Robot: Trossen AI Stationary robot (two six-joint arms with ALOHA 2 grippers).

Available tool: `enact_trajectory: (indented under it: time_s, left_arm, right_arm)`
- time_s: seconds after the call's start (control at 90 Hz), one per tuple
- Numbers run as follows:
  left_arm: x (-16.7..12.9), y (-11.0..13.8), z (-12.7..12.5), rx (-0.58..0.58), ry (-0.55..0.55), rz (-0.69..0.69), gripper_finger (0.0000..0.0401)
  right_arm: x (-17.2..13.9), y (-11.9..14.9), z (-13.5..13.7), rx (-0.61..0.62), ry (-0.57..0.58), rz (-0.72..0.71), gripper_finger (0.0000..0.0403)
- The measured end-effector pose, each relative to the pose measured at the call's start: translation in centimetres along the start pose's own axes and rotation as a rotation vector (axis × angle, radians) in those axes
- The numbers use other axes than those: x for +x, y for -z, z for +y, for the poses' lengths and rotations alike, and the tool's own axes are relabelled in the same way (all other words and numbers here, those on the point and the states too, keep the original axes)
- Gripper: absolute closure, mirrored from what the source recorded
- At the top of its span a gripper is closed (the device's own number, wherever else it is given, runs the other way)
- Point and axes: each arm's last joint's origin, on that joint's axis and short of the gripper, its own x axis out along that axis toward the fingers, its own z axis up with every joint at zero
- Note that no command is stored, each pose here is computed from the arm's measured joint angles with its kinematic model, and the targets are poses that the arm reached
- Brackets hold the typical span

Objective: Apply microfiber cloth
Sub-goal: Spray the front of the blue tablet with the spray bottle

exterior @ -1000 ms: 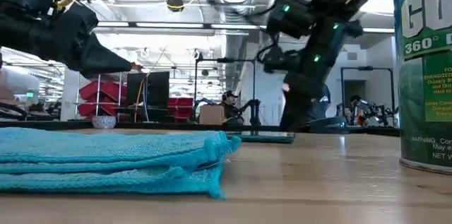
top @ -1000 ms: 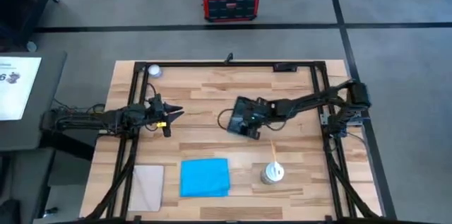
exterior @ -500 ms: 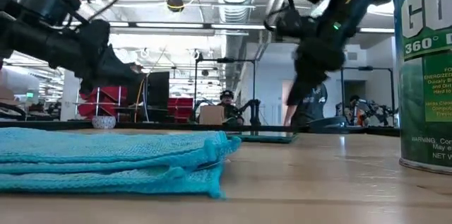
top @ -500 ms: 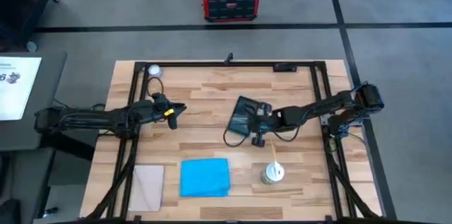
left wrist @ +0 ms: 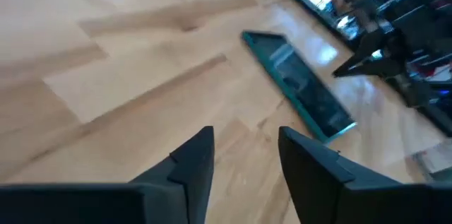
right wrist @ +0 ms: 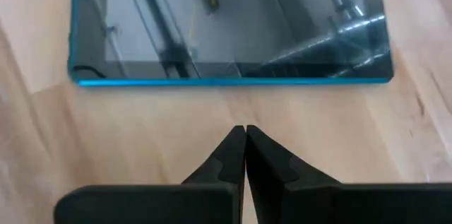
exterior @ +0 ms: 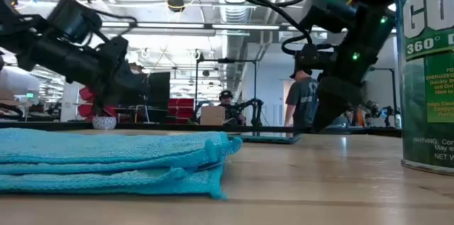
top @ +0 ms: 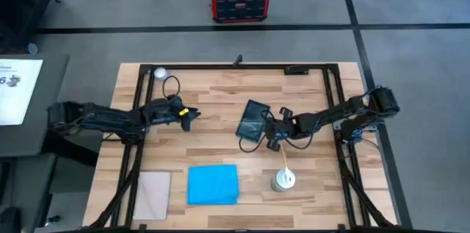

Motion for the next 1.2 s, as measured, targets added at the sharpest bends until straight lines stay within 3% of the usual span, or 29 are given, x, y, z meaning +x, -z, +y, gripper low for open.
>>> enact_trajectory:
  time_s: [0.189,0.344,0.567,0.8,0.911,1.2]
  left_arm:
    - [2.8,-0.9,0.0,0.017,-0.037,0.073,0.0259]
    - [5.6,-1.7,0.1,0.040,-0.057,0.112,0.0259]
    - [10.1,-2.7,0.6,0.022,0.050,0.181,0.0259]
    - [14.0,-3.9,0.1,0.031,0.165,0.211,0.0259]
    - [14.9,-4.4,-0.3,0.018,0.230,0.246,0.0259]
    - [15.2,-4.2,-0.3,-0.123,0.226,0.466,0.0259]
  right_arm:
    - [0.5,-0.2,-1.2,-0.009,0.075,-0.007,0.0403]
    - [1.6,1.3,-2.7,0.022,0.115,0.048,0.0403]
    - [2.8,2.9,-3.8,0.115,0.124,0.004,0.0403]
    - [3.7,2.2,-5.0,0.166,0.102,-0.113,0.0403]
    - [4.0,1.7,-5.8,0.178,0.100,-0.137,0.0403]
    - [4.3,1.7,-6.6,0.173,0.067,-0.116,0.0403]
